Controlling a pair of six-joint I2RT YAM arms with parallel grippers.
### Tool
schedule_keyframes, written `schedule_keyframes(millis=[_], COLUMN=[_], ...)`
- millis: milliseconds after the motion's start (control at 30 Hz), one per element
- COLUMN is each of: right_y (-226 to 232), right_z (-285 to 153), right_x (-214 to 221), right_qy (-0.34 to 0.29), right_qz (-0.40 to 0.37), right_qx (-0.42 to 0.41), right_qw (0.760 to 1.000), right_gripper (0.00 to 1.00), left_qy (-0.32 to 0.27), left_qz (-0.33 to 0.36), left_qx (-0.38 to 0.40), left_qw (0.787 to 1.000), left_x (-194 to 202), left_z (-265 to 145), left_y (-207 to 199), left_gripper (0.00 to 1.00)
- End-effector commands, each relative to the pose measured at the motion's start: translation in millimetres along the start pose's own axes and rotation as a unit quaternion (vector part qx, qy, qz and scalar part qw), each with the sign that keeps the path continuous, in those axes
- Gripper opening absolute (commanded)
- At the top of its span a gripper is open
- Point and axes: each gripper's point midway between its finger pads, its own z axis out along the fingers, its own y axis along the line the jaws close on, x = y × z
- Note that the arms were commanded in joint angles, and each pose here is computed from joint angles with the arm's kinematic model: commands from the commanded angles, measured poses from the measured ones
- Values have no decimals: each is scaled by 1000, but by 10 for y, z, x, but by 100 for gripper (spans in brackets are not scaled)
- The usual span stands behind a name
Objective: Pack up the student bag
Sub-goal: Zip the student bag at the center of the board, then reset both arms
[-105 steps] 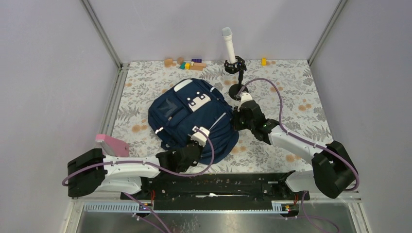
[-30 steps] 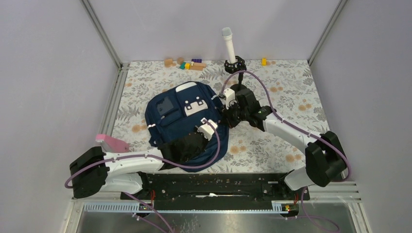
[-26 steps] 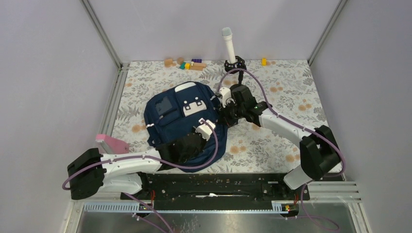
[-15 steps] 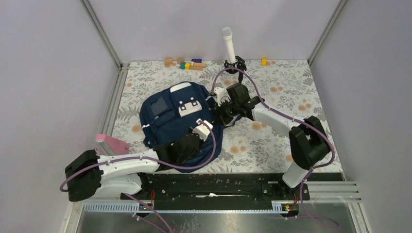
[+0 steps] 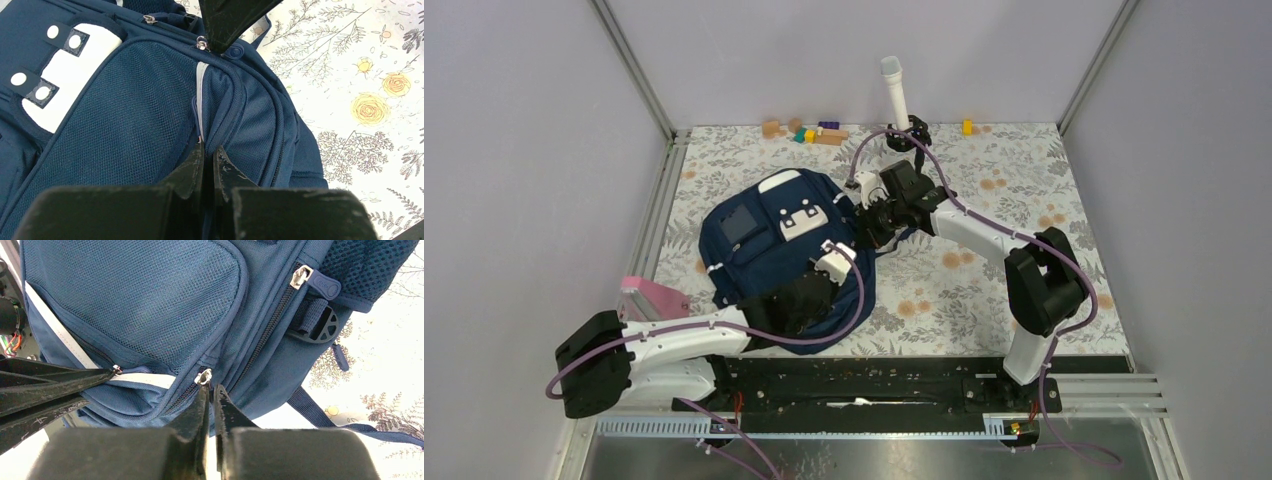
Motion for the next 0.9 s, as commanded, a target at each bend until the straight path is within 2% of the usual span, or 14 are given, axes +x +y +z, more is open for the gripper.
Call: schedule_keyframes(millis=[0,67,133,167,267,300,367,400,500,633,733,867], right_y=[-468,-435,-403,-369,-348,-353,-379,-397,-463,-569,-673,-844], right_z=[-231,-309,-425,-517,-715,-775,-898,-963,-1148,-1421,-1638,-2004], right_x=[-646,-576,-533,-538,-455,-425,-358,-323,-183,40,234,481], right_qy=[-114,-121,-128,-137,-149,-153,-161,-165,-175,-192,-199,-212], right_qz=[-46,-50,-56,-59,-55,-49,-33,-23,5,48,90,138], right_qx=[109,114,125,130,155,166,188,198,228,270,298,358], right_qw=[986,985,982,980,975,973,968,966,958,942,929,899], right_gripper=[18,39,53,57,67,69,73,76,80,92,98,100], left_qy=[22,39,45,45,33,29,26,22,12,-12,-20,-28], left_qz=[-29,-39,-50,-55,-70,-75,-81,-84,-100,-130,-162,-222], left_qx=[17,17,20,24,47,51,61,69,105,110,81,-21], left_qw=[999,998,998,997,996,995,995,994,989,985,983,974], left_x=[48,56,34,18,-70,-103,-141,-184,-321,-574,-683,-775], left_z=[-77,-58,-33,-21,-1,-1,-7,-12,-47,-113,-128,-215], left_y=[-35,-41,-71,-98,-190,-205,-224,-238,-278,-105,220,920], left_gripper=[0,0,0,7,56,76,95,98,99,99,99,99])
